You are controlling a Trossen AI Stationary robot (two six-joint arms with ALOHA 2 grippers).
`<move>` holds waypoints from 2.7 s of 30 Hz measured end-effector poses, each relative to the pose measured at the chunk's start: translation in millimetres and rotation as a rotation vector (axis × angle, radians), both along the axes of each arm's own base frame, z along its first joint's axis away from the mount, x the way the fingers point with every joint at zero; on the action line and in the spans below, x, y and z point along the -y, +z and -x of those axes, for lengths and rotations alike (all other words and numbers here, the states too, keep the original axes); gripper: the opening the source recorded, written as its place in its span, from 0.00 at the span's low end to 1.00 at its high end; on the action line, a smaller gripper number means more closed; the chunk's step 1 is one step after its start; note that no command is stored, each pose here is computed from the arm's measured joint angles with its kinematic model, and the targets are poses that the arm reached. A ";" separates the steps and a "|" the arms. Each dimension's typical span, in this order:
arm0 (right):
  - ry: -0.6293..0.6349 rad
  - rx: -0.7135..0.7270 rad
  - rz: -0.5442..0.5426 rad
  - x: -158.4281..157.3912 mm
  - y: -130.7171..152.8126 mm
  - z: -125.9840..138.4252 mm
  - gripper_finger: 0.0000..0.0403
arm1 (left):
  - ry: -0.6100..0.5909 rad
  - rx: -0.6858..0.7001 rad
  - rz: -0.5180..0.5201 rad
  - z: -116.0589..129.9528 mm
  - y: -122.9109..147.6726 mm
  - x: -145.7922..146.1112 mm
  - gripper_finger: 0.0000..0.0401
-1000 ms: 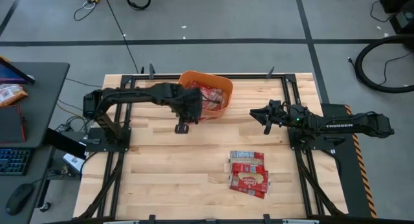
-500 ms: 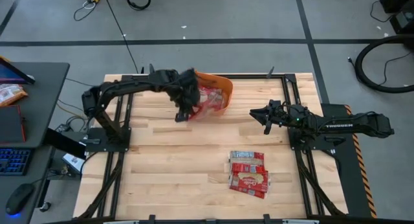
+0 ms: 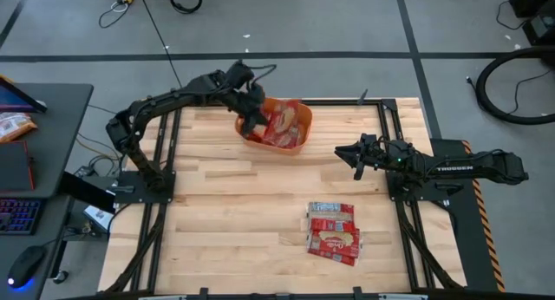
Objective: Sort popcorn bags into baskets
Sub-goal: Put the red popcorn bag into the orange bin
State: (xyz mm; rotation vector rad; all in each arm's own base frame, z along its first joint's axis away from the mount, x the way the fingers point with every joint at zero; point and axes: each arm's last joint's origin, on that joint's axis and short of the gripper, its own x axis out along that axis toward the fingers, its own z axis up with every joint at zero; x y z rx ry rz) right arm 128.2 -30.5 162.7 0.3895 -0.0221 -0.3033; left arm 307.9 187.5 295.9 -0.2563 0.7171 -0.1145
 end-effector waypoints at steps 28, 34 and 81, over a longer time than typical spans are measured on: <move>0.000 0.000 0.000 0.0 0.0 0.0 0.22 | 0.231 -0.174 0.069 2.3 -31.9 -22.2 0.00; 0.000 0.000 0.000 0.0 0.0 0.0 0.22 | 0.321 -0.246 0.104 18.4 -35.5 -35.5 0.02; 0.000 0.000 0.000 0.0 0.0 0.0 0.22 | 0.746 -0.452 0.018 -44.5 -105.8 -17.1 0.53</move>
